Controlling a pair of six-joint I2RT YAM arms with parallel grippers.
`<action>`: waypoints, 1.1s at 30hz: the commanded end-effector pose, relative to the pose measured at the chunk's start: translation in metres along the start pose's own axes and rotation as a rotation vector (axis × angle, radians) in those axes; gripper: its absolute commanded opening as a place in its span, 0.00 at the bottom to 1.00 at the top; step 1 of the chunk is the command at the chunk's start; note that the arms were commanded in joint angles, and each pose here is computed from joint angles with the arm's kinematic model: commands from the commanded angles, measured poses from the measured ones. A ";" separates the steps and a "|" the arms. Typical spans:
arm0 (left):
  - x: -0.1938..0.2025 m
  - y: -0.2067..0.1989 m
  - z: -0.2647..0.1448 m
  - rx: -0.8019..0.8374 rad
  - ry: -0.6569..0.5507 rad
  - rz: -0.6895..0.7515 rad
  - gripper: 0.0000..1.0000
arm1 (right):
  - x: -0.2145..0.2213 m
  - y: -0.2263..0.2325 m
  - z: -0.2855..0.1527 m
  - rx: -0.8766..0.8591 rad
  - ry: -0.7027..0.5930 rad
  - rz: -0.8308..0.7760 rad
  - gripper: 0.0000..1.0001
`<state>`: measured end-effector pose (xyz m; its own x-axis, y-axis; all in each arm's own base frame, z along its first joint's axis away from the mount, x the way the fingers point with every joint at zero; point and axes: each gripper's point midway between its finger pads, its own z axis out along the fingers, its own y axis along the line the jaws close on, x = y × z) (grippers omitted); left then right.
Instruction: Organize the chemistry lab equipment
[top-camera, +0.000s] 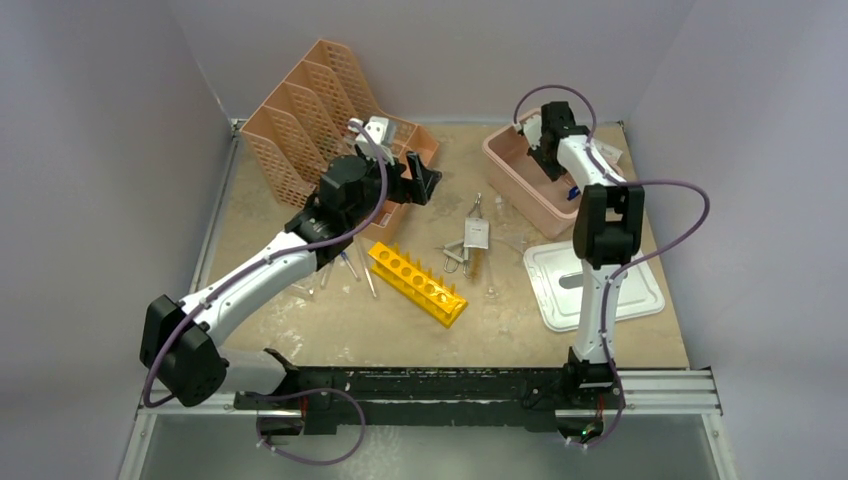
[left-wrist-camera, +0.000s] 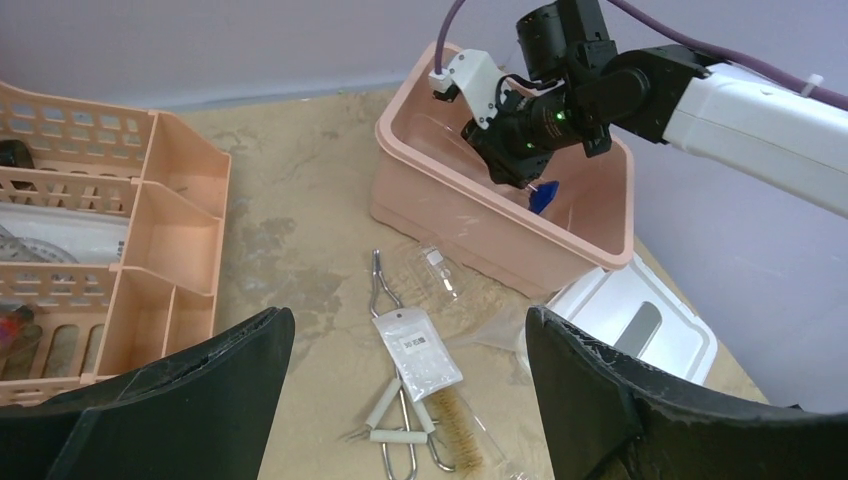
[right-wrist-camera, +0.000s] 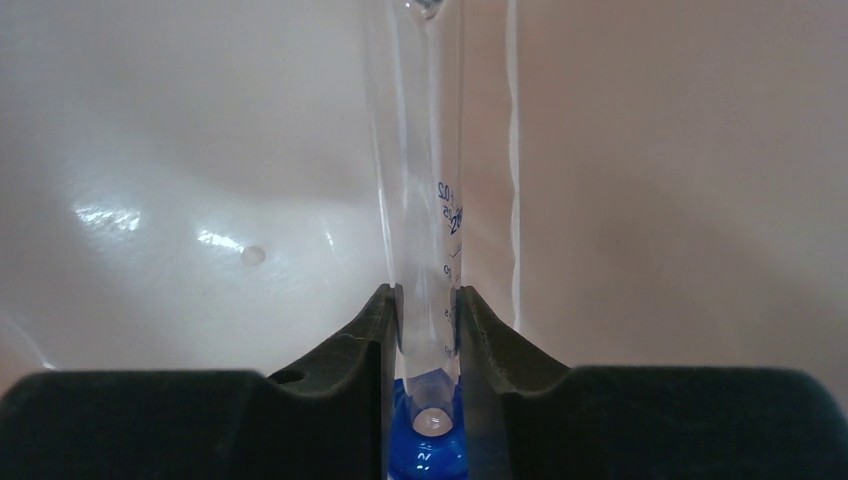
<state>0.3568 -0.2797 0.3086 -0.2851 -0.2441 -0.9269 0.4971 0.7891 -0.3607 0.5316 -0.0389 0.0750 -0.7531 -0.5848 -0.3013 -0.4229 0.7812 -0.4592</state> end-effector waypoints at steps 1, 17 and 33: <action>-0.019 -0.010 0.002 0.050 -0.032 0.046 0.85 | -0.010 -0.026 -0.008 0.058 -0.014 -0.040 0.31; -0.027 0.017 0.010 0.025 -0.058 0.068 0.87 | -0.052 -0.038 -0.073 0.011 -0.205 0.180 0.49; -0.019 0.043 0.009 -0.098 0.012 0.032 0.96 | -0.082 0.077 -0.223 -0.279 -0.473 0.566 0.47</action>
<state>0.3858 -0.2457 0.2814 -0.3266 -0.1883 -0.9262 0.4090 0.8553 -0.3181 0.4789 0.0770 0.2909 -0.5261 -0.2163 -0.8224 -0.2134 0.9697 -0.1185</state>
